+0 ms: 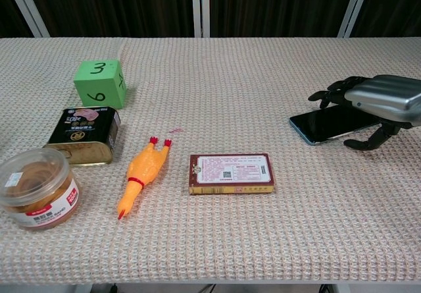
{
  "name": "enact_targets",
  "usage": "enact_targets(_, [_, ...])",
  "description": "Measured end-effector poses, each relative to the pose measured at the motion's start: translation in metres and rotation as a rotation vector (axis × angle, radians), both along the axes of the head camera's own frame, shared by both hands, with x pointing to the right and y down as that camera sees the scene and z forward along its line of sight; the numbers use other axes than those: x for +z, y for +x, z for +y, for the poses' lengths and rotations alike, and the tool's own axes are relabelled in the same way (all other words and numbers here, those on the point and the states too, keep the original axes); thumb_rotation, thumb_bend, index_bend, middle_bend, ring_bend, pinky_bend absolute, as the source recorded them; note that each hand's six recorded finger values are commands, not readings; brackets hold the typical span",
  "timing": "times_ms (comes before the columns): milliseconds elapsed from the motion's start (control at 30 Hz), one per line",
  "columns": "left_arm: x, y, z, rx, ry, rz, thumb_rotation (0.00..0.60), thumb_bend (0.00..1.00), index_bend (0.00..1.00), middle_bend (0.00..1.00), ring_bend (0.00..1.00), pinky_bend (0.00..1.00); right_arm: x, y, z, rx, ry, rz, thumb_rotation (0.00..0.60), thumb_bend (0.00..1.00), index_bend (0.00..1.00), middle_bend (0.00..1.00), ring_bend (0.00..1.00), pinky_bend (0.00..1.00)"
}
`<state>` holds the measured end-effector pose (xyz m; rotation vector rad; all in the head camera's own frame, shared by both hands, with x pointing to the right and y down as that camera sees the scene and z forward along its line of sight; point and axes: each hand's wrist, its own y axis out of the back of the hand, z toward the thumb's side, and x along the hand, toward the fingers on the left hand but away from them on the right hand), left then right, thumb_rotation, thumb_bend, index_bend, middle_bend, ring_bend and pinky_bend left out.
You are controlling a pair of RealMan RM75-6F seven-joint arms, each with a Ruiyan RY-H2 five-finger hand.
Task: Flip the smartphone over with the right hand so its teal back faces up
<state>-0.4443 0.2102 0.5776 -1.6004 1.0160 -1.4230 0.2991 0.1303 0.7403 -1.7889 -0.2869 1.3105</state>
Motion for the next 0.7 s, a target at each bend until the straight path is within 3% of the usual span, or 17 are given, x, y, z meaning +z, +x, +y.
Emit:
enact_targets(367, [0.001,-0.001,0.002,-0.005,-0.007,-0.004,0.6,0.11,0.21,0.19,0.15,0.34,0.008,-0.002,0.001,-0.009,-0.019,0.013,0.6,0.4,0.12,0.25,0.0,0.0])
enact_targets(567, [0.001,-0.003,0.001,-0.01,-0.012,-0.008,0.6,0.11,0.21,0.19,0.15,0.34,0.012,-0.005,-0.001,-0.015,-0.017,0.013,0.6,0.43,0.26,0.29,0.0,0.0])
enact_targets(700, [0.002,-0.005,0.001,-0.014,-0.016,-0.011,0.6,0.11,0.22,0.19,0.15,0.34,0.014,-0.008,-0.004,-0.015,0.006,0.01,0.6,0.46,0.4,0.34,0.07,0.0])
